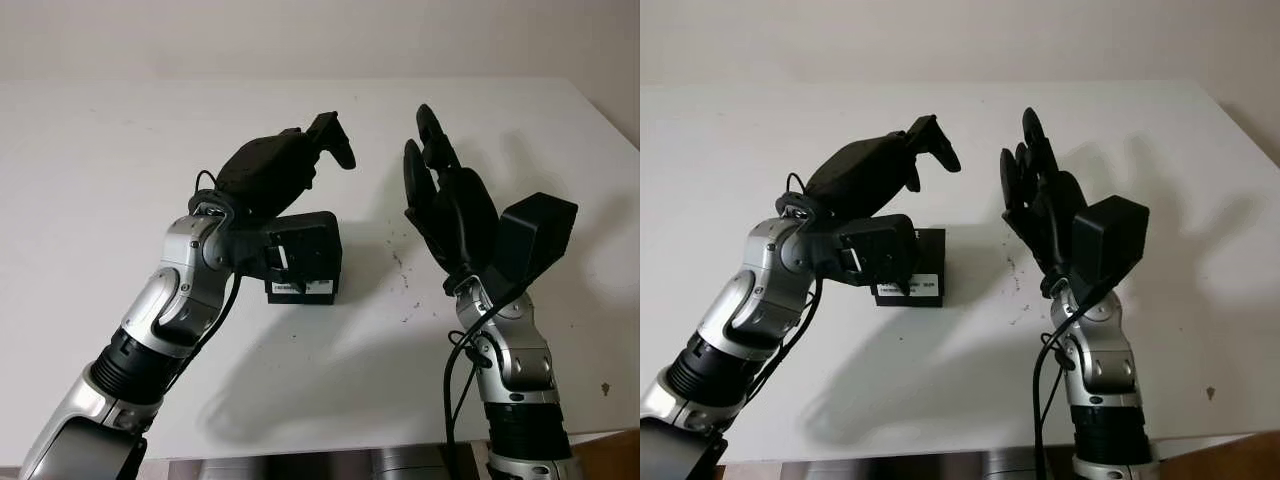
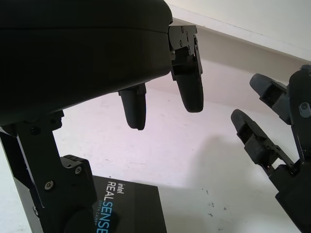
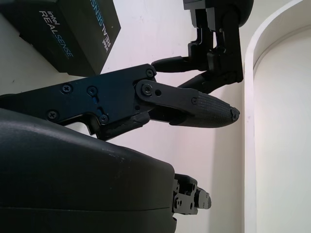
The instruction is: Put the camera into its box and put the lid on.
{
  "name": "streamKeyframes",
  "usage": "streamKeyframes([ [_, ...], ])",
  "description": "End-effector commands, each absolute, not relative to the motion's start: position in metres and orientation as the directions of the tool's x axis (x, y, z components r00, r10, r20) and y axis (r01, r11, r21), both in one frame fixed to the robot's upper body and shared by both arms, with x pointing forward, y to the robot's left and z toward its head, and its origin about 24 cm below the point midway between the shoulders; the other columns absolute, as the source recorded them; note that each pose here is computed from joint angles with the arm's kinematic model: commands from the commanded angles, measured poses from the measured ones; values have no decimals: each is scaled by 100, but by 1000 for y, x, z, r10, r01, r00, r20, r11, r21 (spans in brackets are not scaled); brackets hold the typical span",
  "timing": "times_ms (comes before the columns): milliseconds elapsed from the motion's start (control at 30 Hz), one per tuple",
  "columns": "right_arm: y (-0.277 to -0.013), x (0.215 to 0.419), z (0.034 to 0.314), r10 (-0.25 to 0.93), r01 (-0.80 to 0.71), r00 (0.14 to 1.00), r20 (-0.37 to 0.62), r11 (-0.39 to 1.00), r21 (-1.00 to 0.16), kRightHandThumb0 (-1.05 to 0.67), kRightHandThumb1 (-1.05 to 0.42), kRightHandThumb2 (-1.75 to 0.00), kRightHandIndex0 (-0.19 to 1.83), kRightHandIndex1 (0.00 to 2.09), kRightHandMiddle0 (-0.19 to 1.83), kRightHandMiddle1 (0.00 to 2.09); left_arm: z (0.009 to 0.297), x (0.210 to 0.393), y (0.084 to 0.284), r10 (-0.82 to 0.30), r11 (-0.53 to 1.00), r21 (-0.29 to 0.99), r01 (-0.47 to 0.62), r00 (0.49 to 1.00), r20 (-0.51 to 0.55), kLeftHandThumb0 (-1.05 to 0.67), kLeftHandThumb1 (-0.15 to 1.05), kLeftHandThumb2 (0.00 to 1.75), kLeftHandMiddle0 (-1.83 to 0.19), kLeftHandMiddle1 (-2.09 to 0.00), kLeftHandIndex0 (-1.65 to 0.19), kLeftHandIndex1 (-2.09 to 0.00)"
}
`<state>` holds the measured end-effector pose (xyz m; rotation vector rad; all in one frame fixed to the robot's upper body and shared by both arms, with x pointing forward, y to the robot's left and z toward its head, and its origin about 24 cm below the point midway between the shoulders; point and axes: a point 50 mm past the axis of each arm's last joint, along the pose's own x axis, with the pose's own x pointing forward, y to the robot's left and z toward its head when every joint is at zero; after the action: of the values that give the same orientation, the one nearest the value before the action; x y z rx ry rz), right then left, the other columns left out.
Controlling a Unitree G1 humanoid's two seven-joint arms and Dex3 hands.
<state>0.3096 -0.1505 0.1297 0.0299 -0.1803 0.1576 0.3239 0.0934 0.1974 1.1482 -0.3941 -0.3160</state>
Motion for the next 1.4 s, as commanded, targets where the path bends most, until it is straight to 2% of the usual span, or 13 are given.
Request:
streamKeyframes([
  [0, -152, 308, 132, 150, -156, 970, 192, 988, 11, -66, -105, -56, -7, 6, -3, 7, 202, 325, 88, -450, 396, 917, 33, 878, 163, -29, 101, 5, -7, -158, 13, -149],
  [400, -154, 306, 132, 146, -150, 970, 194, 989, 3, -65, -105, -57, -7, 6, -3, 6, 199, 329, 88, -478, 413, 904, 114, 872, 108, -29, 102, 5, -7, -159, 16, -155],
  [500, -154, 305, 132, 146, -150, 971, 190, 989, 4, -65, -105, -57, -8, 5, -4, 6, 200, 326, 93, -474, 404, 902, 155, 879, 61, -32, 103, 6, -5, -145, 16, -145],
  [700, -154, 306, 132, 152, -157, 969, 193, 987, 13, -64, -105, -58, -8, 5, -4, 6, 204, 319, 103, -466, 454, 854, 253, 885, -14, -35, 105, 7, 3, -145, 19, -136],
  [800, -155, 306, 132, 153, -158, 969, 192, 987, 9, -63, -105, -58, -8, 5, -4, 6, 211, 311, 110, -482, 503, 799, 331, 874, -58, -36, 105, 8, -2, -125, 16, -117],
  [933, -155, 306, 132, 157, -161, 970, 187, 987, 7, -64, -105, -58, -9, 5, -4, 6, 224, 300, 122, -527, 538, 718, 441, 841, -122, -43, 105, 14, -12, -79, 10, -87],
  [1033, -155, 307, 132, 154, -160, 971, 182, 987, 14, -65, -105, -56, -8, 5, -4, 6, 233, 293, 130, -550, 587, 644, 490, 826, -127, -48, 105, 18, -18, -44, 7, -66],
  [1067, -155, 307, 132, 155, -161, 971, 184, 987, 13, -65, -105, -56, -8, 5, -3, 6, 234, 292, 132, -552, 603, 623, 498, 824, -123, -49, 105, 19, -19, -38, 7, -62],
  [1100, -155, 307, 132, 157, -162, 970, 186, 987, 11, -65, -105, -56, -8, 5, -3, 6, 234, 290, 134, -551, 623, 603, 498, 826, -113, -49, 105, 20, -19, -35, 8, -60],
  [1200, -156, 307, 132, 160, -164, 970, 186, 986, 6, -65, -105, -57, -8, 5, -4, 6, 226, 286, 139, -484, 775, 471, 422, 875, 14, -56, 105, 34, -17, -17, 10, -49],
  [1300, -156, 307, 132, 162, -165, 969, 186, 986, 5, -65, -105, -56, -8, 5, -4, 6, 216, 284, 141, -426, 865, 328, 379, 901, 82, -61, 105, 43, -9, -8, 12, -38],
  [1367, -156, 307, 132, 166, -170, 969, 182, 985, 4, -65, -105, -56, -8, 5, -4, 6, 206, 283, 141, -391, 882, 329, 337, 914, 110, -67, 105, 49, 3, -3, 17, -23],
])
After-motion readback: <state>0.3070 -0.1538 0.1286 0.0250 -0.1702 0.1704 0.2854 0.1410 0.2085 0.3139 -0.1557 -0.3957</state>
